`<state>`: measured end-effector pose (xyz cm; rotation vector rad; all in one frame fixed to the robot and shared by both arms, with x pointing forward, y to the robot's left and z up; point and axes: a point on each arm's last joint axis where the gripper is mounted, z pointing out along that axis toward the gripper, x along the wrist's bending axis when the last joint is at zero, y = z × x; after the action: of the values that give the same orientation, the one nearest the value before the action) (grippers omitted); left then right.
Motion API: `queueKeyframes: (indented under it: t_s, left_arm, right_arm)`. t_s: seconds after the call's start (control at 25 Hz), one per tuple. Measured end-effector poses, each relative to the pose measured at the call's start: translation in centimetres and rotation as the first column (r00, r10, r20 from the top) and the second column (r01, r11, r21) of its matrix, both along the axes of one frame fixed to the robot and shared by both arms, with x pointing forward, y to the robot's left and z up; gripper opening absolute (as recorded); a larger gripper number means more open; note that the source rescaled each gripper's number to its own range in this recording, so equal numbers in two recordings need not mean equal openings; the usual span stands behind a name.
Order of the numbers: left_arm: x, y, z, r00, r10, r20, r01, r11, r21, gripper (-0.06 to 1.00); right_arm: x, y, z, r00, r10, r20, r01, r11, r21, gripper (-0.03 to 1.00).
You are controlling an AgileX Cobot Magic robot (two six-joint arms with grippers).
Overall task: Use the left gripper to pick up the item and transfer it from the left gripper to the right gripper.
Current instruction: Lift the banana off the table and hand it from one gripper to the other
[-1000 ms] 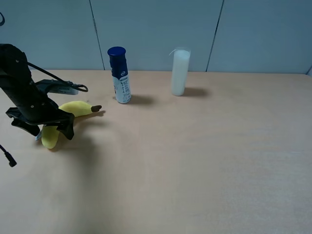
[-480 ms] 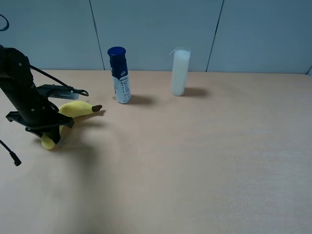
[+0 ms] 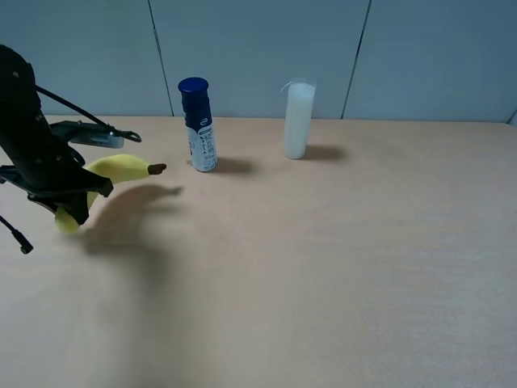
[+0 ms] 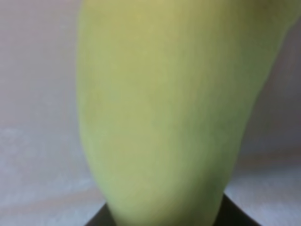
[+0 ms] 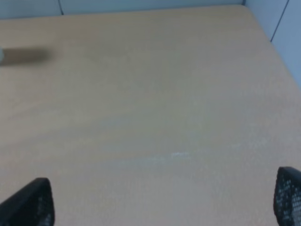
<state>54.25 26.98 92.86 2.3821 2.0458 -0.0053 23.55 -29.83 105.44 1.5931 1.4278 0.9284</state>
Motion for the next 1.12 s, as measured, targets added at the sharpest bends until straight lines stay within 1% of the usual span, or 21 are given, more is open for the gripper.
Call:
queueKeyframes:
  t_s: [0.24, 0.56, 0.68, 0.88, 1.0, 1.12]
  left_arm:
    - [-1.5, 0.1, 4.4, 1.000, -0.008, 0.019, 0.008, 1.000, -0.001, 0.00]
    - [-3.7, 0.3, 8.2, 0.997, -0.048, 0.053, 0.049, 0.999, -0.005, 0.00]
    - [-4.2, 0.2, 8.9, 0.997, -0.062, 0.052, 0.063, 0.998, -0.019, 0.00]
    - [-4.9, -0.3, 9.4, 0.993, -0.109, 0.033, 0.110, 0.994, -0.019, 0.00]
    - [-5.2, -2.0, 9.4, 0.982, -0.184, 0.033, 0.185, 0.983, -0.019, 0.00]
    - [-5.7, -3.9, 9.4, 0.962, -0.271, 0.033, 0.271, 0.962, -0.020, 0.00]
  right_arm:
    - [0.0, 0.0, 0.0, 1.000, 0.000, 0.000, 0.000, 1.000, 0.000, 1.00]
    - [0.0, 0.0, 0.0, 1.000, 0.000, 0.000, 0.000, 1.000, 0.000, 1.00]
    - [0.0, 0.0, 0.0, 1.000, 0.000, 0.000, 0.000, 1.000, 0.000, 1.00]
    - [0.0, 0.0, 0.0, 1.000, 0.000, 0.000, 0.000, 1.000, 0.000, 1.00]
    - [0.0, 0.0, 0.0, 1.000, 0.000, 0.000, 0.000, 1.000, 0.000, 1.00]
    - [0.0, 0.0, 0.0, 1.000, 0.000, 0.000, 0.000, 1.000, 0.000, 1.00]
